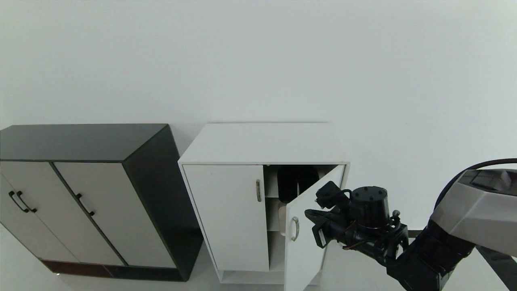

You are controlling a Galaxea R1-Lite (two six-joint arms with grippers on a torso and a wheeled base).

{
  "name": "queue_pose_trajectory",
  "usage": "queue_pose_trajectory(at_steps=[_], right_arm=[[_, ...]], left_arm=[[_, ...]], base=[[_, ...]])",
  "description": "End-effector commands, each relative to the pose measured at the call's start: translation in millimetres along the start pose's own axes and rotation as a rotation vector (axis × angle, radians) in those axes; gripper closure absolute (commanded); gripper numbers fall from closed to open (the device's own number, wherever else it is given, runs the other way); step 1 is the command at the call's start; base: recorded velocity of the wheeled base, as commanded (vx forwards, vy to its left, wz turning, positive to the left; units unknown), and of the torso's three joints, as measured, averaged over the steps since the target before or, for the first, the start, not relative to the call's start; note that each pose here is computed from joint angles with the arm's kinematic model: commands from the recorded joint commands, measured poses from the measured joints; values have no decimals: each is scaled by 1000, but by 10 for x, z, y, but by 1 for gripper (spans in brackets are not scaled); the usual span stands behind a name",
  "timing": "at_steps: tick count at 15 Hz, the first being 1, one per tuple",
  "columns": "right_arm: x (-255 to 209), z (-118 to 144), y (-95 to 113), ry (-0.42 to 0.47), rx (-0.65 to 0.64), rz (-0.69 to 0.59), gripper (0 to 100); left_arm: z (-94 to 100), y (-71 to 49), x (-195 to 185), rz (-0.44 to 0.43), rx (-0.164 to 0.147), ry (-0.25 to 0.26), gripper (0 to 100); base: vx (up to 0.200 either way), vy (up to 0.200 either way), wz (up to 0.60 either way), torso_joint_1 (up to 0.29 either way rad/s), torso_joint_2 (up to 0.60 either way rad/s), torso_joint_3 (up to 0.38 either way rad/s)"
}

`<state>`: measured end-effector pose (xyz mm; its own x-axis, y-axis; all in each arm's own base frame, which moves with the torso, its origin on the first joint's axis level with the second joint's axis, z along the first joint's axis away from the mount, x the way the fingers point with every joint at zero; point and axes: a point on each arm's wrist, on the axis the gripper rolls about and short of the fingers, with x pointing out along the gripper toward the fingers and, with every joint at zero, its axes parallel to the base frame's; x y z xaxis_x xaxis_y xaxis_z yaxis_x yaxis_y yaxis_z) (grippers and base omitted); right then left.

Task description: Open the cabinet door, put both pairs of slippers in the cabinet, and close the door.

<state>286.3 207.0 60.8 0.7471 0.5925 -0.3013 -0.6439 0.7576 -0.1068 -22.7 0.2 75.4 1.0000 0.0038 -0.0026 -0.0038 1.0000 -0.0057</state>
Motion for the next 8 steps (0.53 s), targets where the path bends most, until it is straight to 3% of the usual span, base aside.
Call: queue_pose_trajectory(at_steps=[1,3,8], right_arm=[[-28,-27,-3,9,1,14,100],[-62,-65,19,17,3,86,100],[164,-113,-81,7,17,65,100]], left_arm=[[1,0,0,1,0,-1,100],[1,0,0,1,0,-1,100],[1,0,0,1,0,-1,100]], base=[[200,0,0,7,7,2],[0,0,0,0,0,0],[0,0,0,0,0,0]])
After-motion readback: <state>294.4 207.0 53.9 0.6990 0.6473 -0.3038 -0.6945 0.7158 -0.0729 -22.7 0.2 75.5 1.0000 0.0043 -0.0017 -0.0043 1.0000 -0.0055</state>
